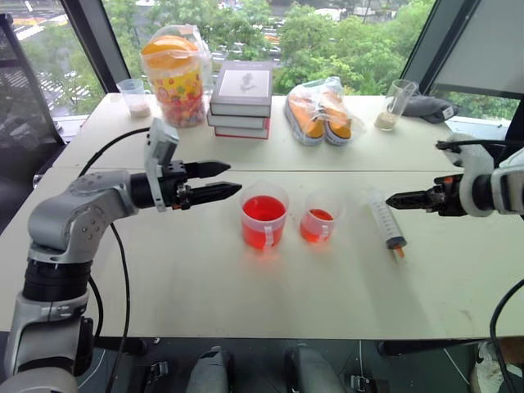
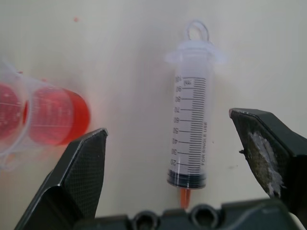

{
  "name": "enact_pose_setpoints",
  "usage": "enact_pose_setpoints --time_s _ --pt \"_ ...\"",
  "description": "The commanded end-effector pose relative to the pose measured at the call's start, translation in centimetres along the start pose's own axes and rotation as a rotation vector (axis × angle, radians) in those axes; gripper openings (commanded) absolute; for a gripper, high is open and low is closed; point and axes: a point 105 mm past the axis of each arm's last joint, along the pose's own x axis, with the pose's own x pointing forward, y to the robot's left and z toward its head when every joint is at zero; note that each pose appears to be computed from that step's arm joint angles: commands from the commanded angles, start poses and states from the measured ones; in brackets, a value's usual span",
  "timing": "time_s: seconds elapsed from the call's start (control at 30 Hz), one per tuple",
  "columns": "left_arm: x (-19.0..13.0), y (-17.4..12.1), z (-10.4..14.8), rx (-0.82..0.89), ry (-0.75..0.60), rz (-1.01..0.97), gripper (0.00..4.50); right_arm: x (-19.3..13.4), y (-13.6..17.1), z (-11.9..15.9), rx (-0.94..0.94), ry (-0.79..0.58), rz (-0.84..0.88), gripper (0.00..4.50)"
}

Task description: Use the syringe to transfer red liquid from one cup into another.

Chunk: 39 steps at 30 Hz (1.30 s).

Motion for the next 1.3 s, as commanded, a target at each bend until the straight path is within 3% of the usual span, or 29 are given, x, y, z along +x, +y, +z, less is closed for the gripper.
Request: enact_pose_setpoints --time_s 0.03,0.33,0.57,0.63,0.77,0.8,0.93,1.03,1.13,1.23,1.3 --pt "0.4 -0.6 0.9 0.047 -0.026 -0.024 3.37 1.5 -1.0 1.0 -0.003 0.021 -0.012 4.45" --pt "0.9 -1.1 0.6 0.046 -0.045 -0.021 3.37 6.1 -1.9 0.9 -0.074 0.142 -0.009 4.45" --pt "0.7 -1.6 0.4 0.045 -0.05 -0.001 3.37 7.9 -2.0 -0.3 -0.115 0.219 -0.004 4.45" --pt "0.8 -1.7 0.5 0.045 -0.054 0.004 3.37 8.0 -2.0 -0.4 -0.119 0.234 0.002 3.66" --pt "0.8 -1.7 0.4 0.045 -0.06 0.013 3.37 8.2 -2.0 -0.7 -0.127 0.249 0.009 1.64" --pt "0.7 -1.6 0.4 0.044 -0.061 0.015 3.37 8.2 -2.1 -0.7 -0.133 0.253 0.007 1.4" --pt "0.7 -1.3 0.4 0.044 -0.064 0.017 3.37 7.6 -2.1 0.3 -0.138 0.227 -0.009 1.38" --pt "0.9 -1.0 0.6 0.049 -0.066 0.008 3.37 5.9 -2.8 3.0 -0.212 0.118 -0.092 1.38" --pt "1.3 -0.8 0.8 0.053 -0.067 -0.012 3.37 2.4 -2.3 7.9 -0.341 -0.136 -0.183 1.38" --pt "1.5 -0.7 0.9 0.058 -0.064 -0.027 3.37 -0.4 1.7 11.3 -0.42 -0.43 -0.093 1.38" --pt "1.6 -0.4 1.0 0.066 -0.065 -0.029 3.37 -2.7 5.8 13.6 -0.444 -0.717 0.013 1.38"
